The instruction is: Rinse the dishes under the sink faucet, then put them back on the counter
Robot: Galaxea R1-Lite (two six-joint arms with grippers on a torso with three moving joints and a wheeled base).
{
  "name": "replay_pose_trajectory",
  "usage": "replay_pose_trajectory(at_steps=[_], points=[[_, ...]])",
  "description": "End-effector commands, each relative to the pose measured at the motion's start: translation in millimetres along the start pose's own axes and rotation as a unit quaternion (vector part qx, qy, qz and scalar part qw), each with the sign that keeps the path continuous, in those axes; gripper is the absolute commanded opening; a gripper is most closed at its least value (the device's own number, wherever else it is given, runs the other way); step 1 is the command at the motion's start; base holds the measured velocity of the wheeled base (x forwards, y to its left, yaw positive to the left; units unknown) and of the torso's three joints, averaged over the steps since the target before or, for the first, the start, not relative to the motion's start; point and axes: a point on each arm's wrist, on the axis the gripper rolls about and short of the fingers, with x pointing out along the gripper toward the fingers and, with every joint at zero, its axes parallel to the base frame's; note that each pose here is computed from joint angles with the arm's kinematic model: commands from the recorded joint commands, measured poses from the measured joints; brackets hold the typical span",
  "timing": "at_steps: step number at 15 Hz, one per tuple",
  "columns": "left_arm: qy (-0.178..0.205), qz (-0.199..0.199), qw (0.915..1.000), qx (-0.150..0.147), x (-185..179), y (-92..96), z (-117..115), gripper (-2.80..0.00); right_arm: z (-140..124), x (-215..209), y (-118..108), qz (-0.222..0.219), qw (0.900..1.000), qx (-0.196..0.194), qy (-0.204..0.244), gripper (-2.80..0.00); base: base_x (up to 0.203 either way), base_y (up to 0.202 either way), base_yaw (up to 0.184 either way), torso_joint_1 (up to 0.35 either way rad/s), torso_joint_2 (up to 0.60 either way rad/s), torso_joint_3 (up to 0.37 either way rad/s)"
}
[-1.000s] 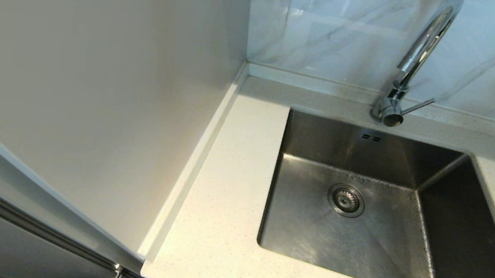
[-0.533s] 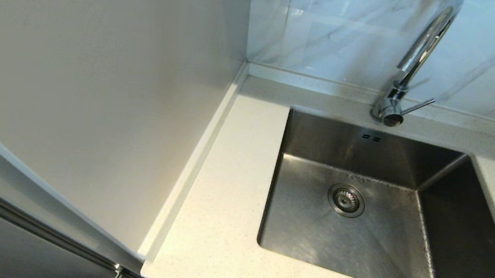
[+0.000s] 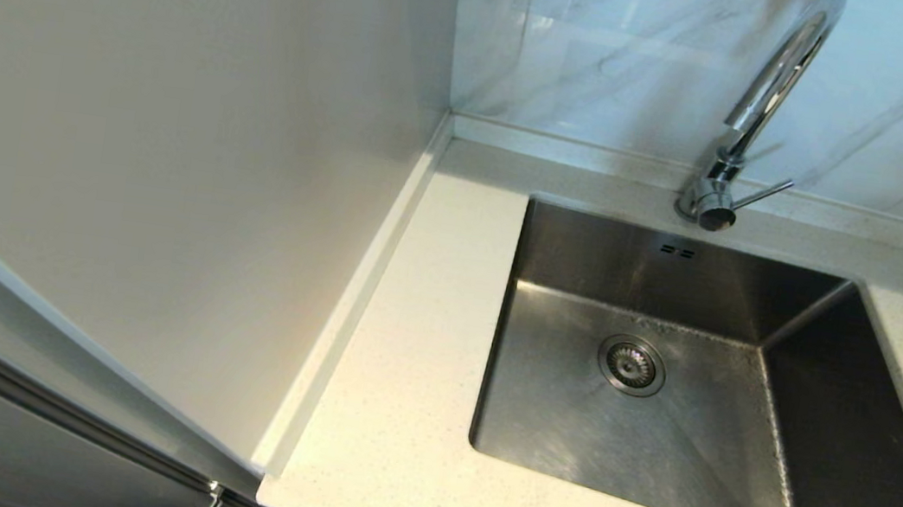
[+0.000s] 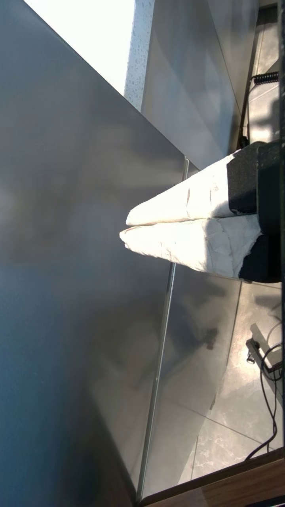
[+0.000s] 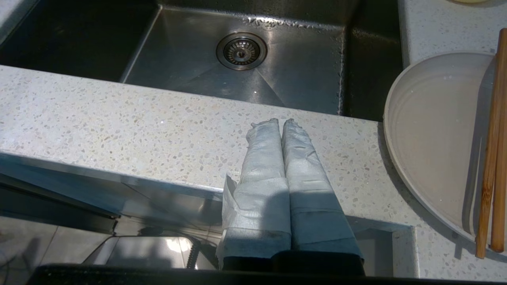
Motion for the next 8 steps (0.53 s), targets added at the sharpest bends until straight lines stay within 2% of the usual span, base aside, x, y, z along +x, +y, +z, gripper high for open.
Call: replay_pose_trajectory(at_steps=[1,8], points=[[0.000,0.000,1.0000,0.000,0.0,0.0,0.0,-2.80,0.0,0.1,0.0,0.000,1.000,0.000,0.001,-2.80,0.000,0.000,0.000,0.000,0.00,0.000],[0.000,0.000,1.0000,0.000,0.0,0.0,0.0,-2.80,0.0,0.1,0.0,0.000,1.000,0.000,0.001,-2.80,0.000,0.000,0.000,0.000,0.00,0.000]])
